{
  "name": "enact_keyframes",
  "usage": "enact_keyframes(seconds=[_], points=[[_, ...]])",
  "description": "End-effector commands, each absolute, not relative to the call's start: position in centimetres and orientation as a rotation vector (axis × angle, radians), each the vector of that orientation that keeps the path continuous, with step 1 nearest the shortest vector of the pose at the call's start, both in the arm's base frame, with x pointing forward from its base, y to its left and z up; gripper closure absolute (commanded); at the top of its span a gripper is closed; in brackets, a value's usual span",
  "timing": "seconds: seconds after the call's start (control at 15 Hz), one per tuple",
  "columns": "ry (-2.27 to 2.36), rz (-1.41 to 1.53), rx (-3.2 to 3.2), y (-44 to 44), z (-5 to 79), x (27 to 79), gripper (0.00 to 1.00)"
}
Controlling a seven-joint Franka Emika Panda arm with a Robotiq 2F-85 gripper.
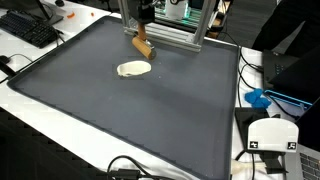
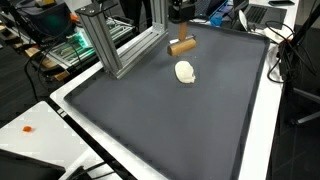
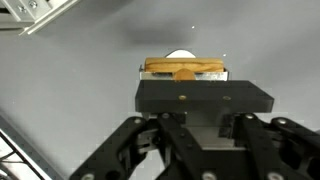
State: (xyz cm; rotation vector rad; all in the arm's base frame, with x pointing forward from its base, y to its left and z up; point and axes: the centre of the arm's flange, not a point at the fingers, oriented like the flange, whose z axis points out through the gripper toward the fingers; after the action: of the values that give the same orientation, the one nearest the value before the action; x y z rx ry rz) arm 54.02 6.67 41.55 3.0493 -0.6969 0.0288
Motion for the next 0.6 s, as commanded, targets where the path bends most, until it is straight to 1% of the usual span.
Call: enact_keyframes(seconds=[0.0,0.53], points=[[-0.59,0.048,3.097,6.2,44.5,51.3,0.78],[-0.293,0.131,3.14,7.8,48.8,46.9,0.78]])
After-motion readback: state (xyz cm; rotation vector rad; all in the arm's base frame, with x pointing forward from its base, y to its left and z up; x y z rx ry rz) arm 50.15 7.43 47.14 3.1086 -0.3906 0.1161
